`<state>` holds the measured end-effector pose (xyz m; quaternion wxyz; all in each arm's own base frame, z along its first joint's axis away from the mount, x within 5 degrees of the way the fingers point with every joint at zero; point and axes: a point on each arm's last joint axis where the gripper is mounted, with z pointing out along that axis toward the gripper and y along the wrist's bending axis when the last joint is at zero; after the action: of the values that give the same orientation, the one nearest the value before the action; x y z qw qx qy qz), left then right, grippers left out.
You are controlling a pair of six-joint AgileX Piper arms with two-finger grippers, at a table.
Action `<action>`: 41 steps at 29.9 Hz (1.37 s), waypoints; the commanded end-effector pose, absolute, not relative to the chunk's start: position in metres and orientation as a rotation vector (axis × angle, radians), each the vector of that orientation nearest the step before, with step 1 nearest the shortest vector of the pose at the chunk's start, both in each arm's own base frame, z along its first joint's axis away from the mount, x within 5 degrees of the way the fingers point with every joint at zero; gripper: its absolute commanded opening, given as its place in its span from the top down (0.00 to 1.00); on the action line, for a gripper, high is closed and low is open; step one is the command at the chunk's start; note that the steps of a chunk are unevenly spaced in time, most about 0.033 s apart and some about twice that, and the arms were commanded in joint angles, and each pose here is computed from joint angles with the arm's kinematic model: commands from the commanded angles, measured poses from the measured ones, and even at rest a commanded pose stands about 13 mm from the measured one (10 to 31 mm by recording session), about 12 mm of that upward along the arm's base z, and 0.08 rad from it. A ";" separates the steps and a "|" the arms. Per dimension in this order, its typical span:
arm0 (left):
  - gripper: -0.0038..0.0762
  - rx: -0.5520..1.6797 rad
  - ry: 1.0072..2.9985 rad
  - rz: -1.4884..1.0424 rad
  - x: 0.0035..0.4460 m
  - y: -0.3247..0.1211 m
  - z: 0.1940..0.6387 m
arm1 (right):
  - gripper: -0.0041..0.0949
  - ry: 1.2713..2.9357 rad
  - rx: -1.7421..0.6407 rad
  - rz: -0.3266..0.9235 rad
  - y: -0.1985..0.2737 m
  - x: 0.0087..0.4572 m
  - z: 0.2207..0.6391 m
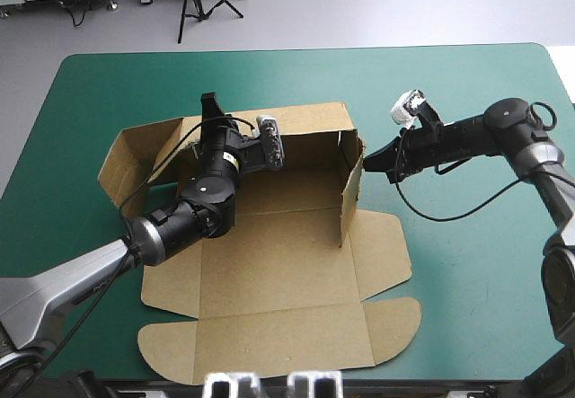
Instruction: Fold the box
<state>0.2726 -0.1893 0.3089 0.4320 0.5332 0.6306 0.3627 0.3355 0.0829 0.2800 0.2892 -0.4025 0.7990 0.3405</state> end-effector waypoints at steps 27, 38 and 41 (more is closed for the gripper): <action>0.93 1.296 1.516 0.852 0.268 -0.193 0.331 | 0.07 1.848 -1.144 0.713 0.108 0.300 0.288; 0.93 1.326 1.588 0.785 0.265 -0.194 0.324 | 0.08 1.946 -0.937 0.618 0.132 0.307 0.287; 0.93 1.332 1.589 0.798 0.263 -0.195 0.324 | 0.15 1.971 -0.854 0.578 0.131 0.311 0.287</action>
<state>0.2692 -0.1927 0.3067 0.4163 0.5506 0.6389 0.3397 0.3082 0.1323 0.2613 0.3940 -0.3899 0.7976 0.2380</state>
